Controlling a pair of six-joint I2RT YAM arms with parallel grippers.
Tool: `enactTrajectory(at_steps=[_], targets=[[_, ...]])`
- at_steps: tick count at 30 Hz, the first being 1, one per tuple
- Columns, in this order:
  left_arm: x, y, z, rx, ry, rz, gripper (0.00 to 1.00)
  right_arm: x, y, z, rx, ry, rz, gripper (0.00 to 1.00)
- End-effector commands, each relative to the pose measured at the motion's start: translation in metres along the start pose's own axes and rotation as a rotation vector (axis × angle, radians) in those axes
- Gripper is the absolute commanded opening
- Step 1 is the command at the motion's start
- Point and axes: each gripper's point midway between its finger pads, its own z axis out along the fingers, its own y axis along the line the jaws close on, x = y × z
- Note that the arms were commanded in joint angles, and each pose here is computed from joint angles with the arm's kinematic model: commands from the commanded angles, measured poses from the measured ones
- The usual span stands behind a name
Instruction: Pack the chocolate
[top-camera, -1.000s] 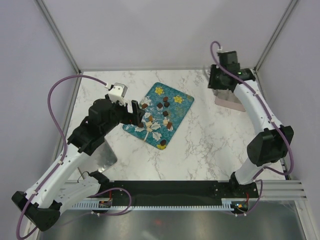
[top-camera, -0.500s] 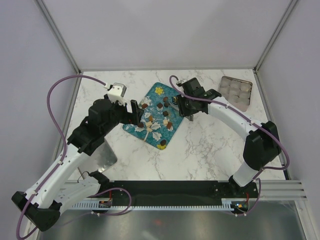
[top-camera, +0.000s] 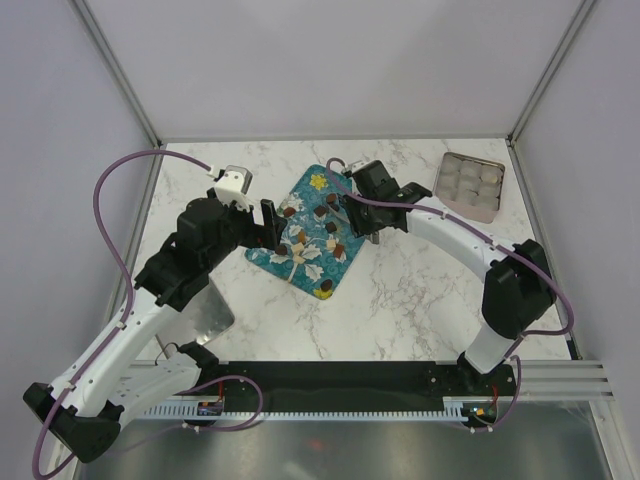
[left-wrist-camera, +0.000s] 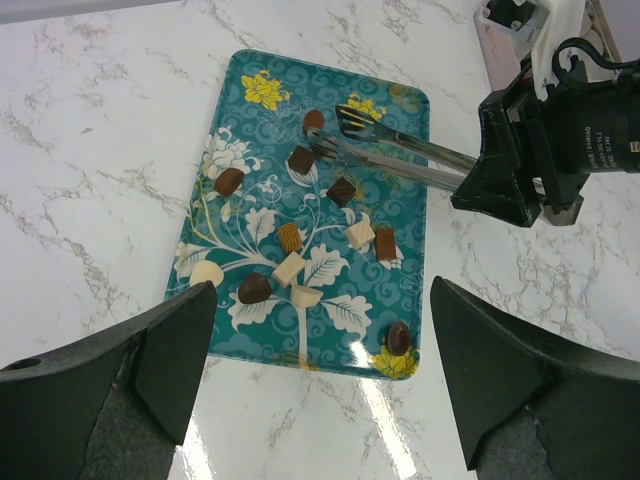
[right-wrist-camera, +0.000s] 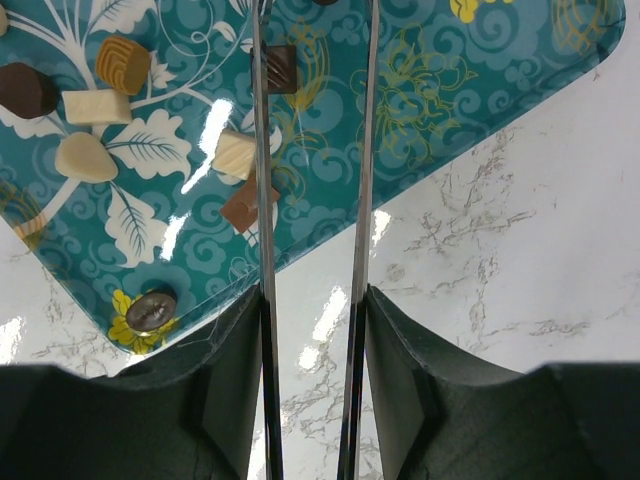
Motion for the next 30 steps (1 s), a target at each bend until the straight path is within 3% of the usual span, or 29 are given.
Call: enactTrajectory(at_steps=[1,30], targets=[[-0.010,0.002,-0.003,-0.009,-0.034,0.013,0.95,-0.014,-0.004,0.005,0.035,-0.047,-0.017,0.50],[-0.010,0.003,-0.002,-0.012,-0.033,0.018,0.95,0.002,0.002,0.026,0.030,0.010,-0.012,0.45]])
